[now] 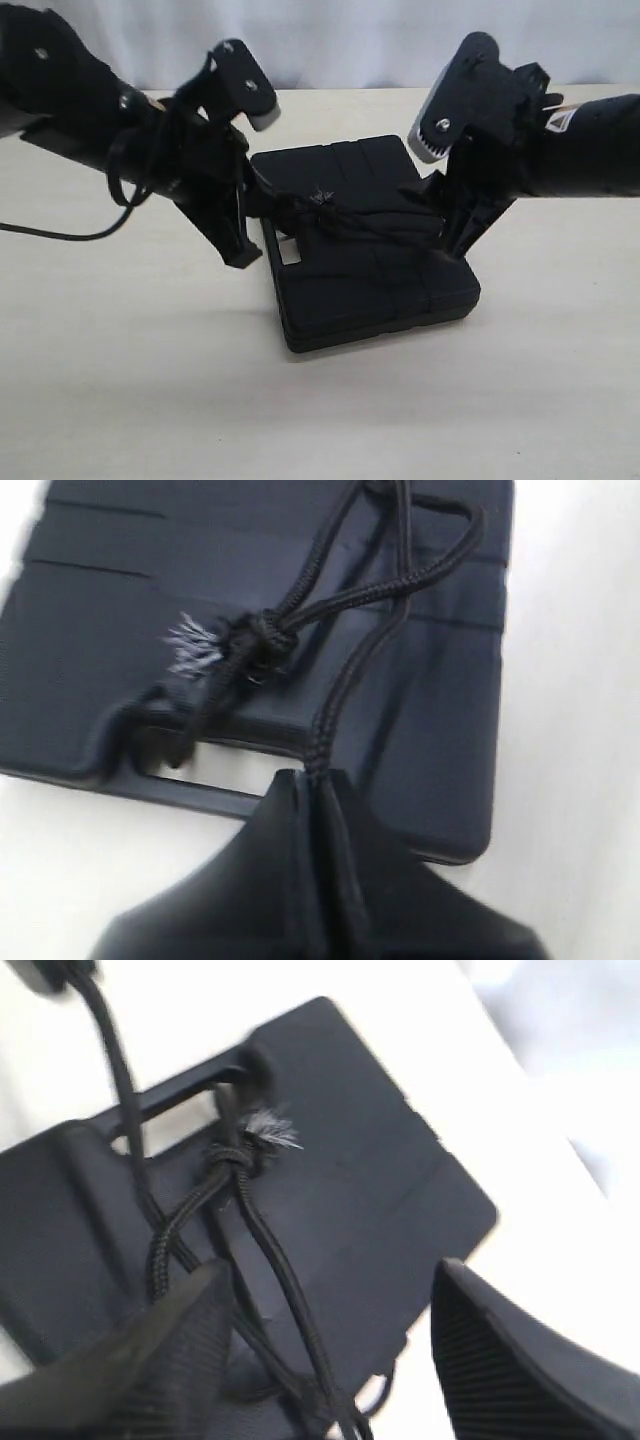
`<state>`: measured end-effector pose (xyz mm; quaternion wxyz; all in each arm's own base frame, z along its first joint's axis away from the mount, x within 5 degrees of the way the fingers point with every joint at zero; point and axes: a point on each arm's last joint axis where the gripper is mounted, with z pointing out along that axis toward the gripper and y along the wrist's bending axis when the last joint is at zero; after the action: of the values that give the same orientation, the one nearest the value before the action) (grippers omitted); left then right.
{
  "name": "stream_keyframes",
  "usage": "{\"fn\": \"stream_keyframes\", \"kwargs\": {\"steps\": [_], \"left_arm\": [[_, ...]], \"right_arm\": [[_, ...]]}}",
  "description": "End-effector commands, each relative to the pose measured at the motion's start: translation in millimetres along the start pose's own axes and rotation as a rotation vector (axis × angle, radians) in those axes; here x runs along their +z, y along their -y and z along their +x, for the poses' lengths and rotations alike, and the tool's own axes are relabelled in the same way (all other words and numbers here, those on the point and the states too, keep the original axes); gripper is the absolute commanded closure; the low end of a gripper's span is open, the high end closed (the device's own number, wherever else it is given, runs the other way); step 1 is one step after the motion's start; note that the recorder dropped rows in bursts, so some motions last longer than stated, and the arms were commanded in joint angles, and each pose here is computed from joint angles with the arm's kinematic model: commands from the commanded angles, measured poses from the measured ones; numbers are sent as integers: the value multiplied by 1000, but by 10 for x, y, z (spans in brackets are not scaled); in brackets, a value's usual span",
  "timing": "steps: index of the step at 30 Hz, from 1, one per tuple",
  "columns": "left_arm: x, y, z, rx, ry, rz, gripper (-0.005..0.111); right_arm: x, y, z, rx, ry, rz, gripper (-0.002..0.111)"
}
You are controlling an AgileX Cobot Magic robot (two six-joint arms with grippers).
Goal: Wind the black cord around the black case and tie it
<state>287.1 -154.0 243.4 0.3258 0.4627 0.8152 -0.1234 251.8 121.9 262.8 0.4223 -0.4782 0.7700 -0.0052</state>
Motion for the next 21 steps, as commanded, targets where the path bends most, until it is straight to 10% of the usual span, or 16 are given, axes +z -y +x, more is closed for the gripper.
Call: {"fn": "stream_keyframes", "kwargs": {"steps": [1,21], "left_arm": [[-368,-50,-202,-26,106,-71,107],[-1005,-325,-827,-17,454,-383,107]], "right_arm": [[-38,143,51,73,2,65,52],[-52,237,-21,72,81,171,52]]}}
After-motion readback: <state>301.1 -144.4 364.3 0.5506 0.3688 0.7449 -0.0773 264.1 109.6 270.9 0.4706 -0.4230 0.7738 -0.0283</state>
